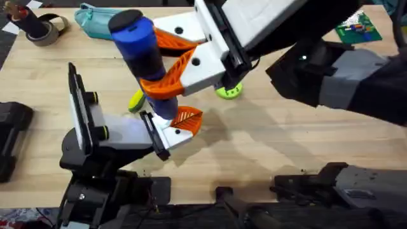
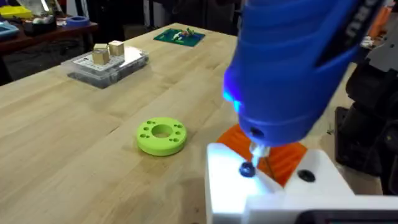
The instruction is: Pick up the gripper from the table and insert it into the empty holder that is missing its gripper. Then pick up a screw, insert it into the mounting hole, and use the screwdriver to tighten it. Finally, clean up the table by picking up the vegetable and placing it into the bucket.
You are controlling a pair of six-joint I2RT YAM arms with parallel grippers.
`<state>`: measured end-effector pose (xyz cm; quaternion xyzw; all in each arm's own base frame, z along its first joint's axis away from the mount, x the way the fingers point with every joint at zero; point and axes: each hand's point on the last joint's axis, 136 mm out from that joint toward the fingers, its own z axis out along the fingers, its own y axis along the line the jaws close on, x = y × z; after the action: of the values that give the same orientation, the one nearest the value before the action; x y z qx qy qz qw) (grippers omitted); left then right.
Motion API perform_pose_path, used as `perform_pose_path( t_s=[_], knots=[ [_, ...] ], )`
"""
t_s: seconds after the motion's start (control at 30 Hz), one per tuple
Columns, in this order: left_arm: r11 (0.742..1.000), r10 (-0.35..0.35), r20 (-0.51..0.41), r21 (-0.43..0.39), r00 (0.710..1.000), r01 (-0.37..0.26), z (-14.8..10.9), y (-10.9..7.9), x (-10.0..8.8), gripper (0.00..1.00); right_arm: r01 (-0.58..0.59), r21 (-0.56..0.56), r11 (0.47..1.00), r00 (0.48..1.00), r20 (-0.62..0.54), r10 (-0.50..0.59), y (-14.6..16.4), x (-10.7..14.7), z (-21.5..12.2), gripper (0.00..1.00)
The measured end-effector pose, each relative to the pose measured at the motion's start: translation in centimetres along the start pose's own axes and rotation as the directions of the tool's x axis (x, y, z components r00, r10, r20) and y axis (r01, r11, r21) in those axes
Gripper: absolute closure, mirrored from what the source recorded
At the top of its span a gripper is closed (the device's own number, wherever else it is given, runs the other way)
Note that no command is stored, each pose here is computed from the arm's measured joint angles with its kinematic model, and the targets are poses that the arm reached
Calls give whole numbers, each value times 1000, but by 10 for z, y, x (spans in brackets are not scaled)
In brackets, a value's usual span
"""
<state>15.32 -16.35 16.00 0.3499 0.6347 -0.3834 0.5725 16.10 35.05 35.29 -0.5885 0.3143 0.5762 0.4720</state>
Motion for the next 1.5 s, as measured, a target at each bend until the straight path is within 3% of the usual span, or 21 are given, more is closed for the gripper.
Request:
perform_pose_path(
  t_s=[1.5],
  knots=[
    [1000,0,0,0,1000,0,0,0,0,986,3,22,1000,1000,4,-3,-2,1,3,954]
  ],
)
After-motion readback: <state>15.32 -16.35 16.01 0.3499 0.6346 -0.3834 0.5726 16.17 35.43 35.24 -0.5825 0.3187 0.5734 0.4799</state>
